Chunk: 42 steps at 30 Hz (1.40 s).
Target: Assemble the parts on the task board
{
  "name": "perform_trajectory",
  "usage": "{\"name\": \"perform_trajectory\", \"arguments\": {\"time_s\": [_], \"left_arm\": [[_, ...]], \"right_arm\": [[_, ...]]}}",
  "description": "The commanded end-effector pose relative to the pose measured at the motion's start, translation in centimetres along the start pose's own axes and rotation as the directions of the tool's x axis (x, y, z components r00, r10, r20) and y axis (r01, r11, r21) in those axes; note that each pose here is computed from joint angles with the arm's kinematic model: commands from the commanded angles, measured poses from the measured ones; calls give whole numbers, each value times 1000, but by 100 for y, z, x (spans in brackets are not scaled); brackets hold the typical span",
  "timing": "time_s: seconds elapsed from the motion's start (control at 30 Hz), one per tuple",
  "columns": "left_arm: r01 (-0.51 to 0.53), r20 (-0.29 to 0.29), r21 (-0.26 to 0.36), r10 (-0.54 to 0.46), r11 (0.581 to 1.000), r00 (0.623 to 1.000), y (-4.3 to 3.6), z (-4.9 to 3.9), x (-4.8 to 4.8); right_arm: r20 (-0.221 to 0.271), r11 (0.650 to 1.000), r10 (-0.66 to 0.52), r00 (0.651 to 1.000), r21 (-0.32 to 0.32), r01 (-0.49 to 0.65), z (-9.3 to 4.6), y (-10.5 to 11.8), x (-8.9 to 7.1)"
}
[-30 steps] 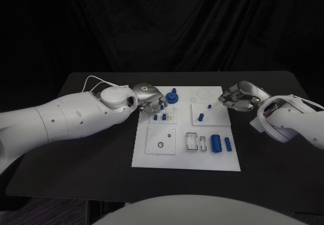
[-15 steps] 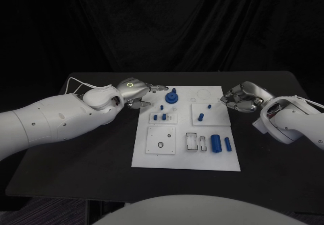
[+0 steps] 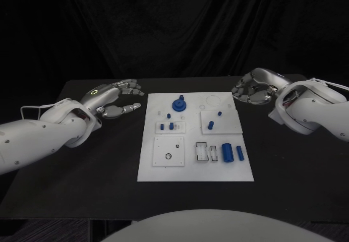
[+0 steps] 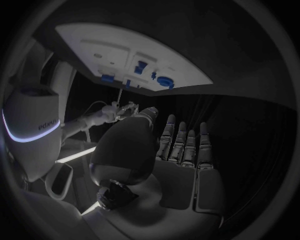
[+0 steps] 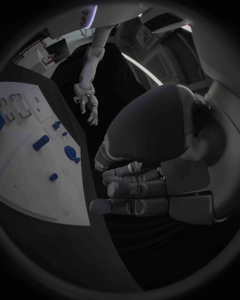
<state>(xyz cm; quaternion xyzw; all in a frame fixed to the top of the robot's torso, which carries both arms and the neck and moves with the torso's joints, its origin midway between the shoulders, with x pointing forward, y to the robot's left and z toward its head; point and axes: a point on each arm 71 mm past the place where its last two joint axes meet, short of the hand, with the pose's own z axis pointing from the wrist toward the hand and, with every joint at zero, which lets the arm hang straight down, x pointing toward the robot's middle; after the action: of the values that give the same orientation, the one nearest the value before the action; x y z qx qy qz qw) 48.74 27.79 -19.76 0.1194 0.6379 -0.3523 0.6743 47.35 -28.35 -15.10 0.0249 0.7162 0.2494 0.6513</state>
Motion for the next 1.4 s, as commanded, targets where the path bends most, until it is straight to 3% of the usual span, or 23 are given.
{"name": "perform_trajectory", "arguments": {"time_s": [0.03,0.13,0.23,0.3,0.43,0.63,0.9,1.4], "left_arm": [[548,68,7,-548,836,834,-19,-116,60],[724,95,15,-722,690,686,-43,-226,143],[815,112,30,-813,578,572,-106,-288,208],[834,112,36,-831,551,544,-131,-303,222],[890,100,64,-890,452,445,-251,-360,262],[909,92,92,-913,406,398,-355,-427,244],[916,86,109,-922,386,378,-424,-472,221],[929,45,100,-934,356,353,-442,-383,290]], "right_arm": [[-47,978,-205,978,-39,203,16,61,59],[-67,962,-271,960,-57,267,21,77,130],[-90,954,-299,950,-61,294,2,46,209],[-96,952,-304,948,-60,299,-3,33,232],[-120,948,-319,940,-56,315,-17,-33,327],[-130,946,-322,938,-71,315,0,-22,413],[-149,946,-323,934,-80,315,36,1,507],[-182,945,-326,928,-67,320,108,-81,699]]}}
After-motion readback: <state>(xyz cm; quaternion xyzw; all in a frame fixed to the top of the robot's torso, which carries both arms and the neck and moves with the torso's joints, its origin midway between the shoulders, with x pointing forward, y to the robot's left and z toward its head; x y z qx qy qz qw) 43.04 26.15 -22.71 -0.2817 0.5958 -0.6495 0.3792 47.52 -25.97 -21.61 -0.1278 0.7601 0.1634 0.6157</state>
